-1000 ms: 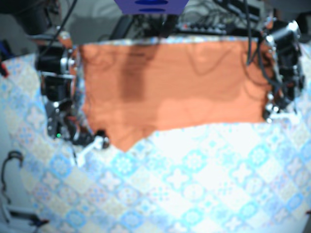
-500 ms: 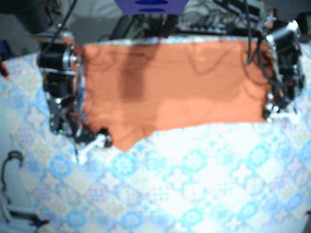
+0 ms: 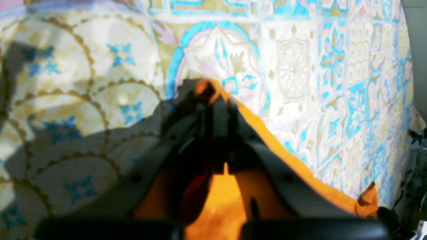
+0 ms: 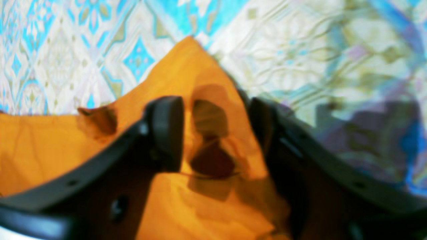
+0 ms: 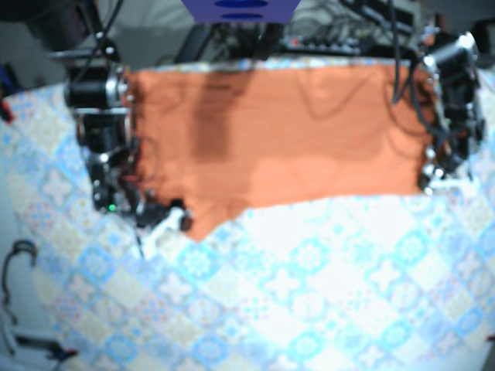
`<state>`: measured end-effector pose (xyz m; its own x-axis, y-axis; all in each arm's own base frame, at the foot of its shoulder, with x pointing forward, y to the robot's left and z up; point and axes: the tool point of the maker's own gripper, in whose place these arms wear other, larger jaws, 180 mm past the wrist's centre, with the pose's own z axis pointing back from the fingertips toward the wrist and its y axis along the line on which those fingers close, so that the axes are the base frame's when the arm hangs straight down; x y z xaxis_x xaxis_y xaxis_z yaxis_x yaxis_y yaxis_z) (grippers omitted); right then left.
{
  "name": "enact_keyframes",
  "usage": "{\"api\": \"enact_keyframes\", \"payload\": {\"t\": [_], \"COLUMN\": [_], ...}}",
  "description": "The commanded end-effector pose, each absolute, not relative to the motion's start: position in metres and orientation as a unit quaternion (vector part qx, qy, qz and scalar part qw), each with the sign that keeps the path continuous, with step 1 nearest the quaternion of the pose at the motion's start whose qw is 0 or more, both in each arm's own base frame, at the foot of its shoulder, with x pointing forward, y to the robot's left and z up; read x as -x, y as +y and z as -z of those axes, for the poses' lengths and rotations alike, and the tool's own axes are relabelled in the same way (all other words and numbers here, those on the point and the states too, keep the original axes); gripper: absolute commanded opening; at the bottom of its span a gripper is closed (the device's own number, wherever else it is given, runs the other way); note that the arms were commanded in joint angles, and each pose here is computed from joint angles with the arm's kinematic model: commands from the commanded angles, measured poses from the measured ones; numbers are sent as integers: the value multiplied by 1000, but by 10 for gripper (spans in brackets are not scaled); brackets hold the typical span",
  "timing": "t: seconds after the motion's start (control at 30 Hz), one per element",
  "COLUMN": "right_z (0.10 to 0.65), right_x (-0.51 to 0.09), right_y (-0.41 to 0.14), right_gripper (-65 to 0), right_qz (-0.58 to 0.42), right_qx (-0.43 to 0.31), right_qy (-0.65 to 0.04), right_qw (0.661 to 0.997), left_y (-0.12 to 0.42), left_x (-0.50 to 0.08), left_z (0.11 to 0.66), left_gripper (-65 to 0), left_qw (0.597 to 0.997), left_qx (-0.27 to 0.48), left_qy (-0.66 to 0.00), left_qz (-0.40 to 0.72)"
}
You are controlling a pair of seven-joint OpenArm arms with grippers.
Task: Fold the T-shirt properly
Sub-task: 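Grasp the shirt's side edges near the hem with both grippers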
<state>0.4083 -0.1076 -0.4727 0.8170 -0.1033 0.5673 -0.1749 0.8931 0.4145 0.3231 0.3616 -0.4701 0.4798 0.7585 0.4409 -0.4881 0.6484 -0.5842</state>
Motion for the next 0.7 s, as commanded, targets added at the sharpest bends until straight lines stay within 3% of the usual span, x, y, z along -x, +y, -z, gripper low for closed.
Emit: {"api": "enact_keyframes", "payload": {"t": [0.0,0.33,0.67], "right_z": [473,474,474], "right_x": [-406,-406,-404], "right_y": [-104,-104,-94], "right_gripper": [-391,-599,-648], "right_qz": [-32,-35,-72], "right_qx": [-230,-228,-220], "right_qy": [-286,-285,-280], "right_qw": [930,930,932], "left_y": [373,373,373], "left_x": [-325,-325,-324], "left_z": [462,462,463], "left_gripper": [-650,-650,-650], "left_qw": [841,841,842], "left_qx": [182,182,182], "left_qy": [-352,-352,-352], "left_qz": [-367,-367,-367]}}
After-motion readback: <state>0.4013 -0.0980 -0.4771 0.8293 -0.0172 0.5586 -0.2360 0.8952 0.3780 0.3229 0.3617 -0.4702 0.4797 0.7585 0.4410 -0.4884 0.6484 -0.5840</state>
